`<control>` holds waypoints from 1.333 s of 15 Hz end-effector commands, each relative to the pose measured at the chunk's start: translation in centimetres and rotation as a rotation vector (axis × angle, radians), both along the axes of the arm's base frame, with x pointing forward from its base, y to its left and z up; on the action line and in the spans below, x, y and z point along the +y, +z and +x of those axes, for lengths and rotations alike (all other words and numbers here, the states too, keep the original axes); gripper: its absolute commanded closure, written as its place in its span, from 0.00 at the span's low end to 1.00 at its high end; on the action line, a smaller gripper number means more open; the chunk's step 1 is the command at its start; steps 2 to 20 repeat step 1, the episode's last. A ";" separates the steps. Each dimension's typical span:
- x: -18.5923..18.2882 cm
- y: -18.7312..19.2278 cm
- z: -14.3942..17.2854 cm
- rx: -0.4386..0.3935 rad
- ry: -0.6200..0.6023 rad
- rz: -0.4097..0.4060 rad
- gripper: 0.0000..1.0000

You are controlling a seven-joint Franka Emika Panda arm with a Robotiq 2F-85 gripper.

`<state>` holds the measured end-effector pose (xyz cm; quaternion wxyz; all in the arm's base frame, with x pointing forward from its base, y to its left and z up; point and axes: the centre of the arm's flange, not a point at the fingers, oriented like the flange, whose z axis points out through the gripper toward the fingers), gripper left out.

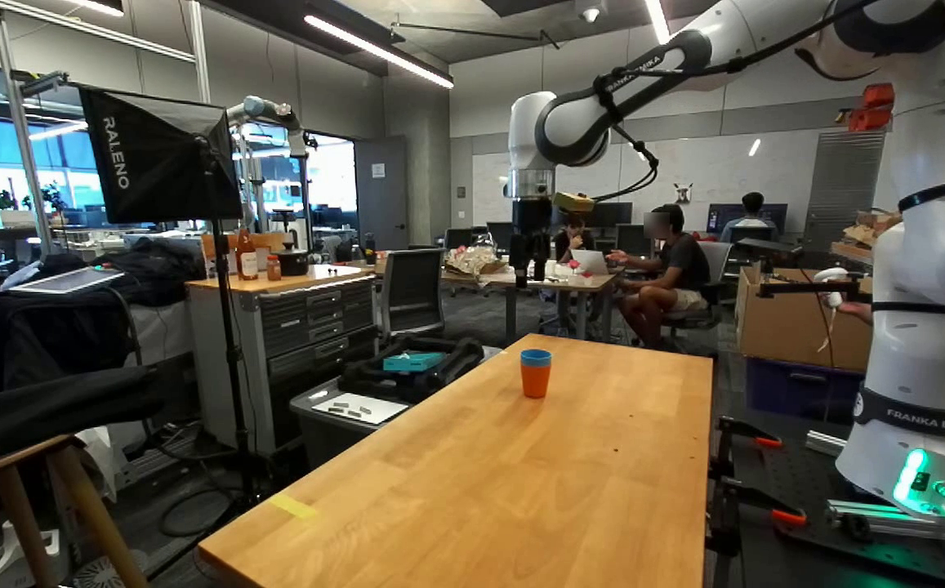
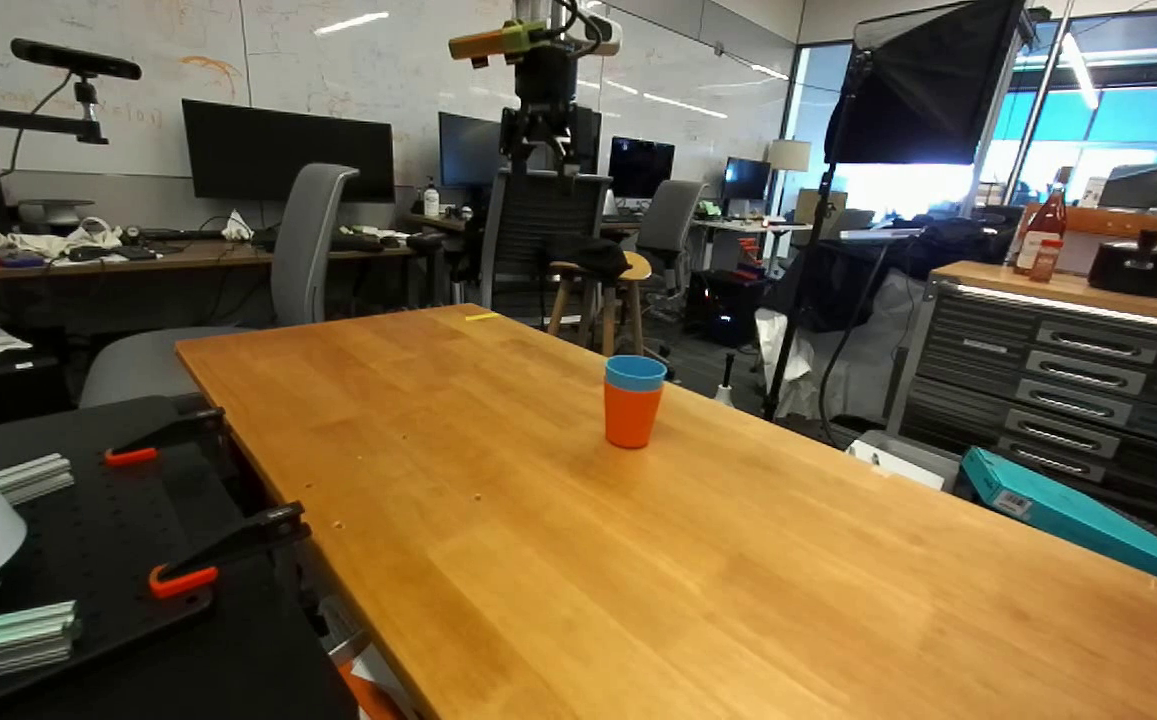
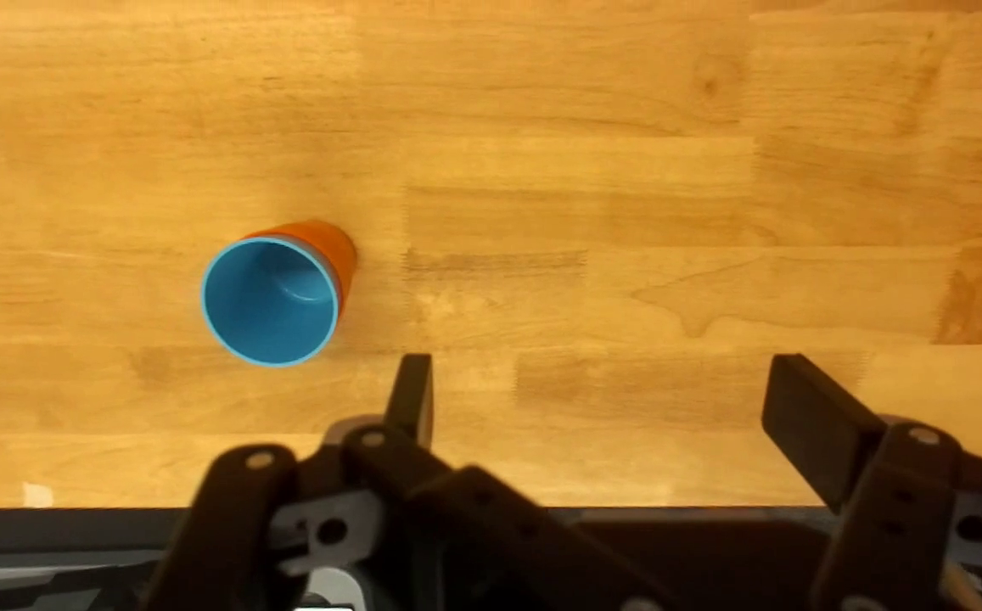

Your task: Put the blue cup in the orange one

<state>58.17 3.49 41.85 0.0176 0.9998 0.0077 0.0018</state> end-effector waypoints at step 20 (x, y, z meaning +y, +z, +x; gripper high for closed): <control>0.0 -0.2 0.0 0.004 0.000 0.000 0.00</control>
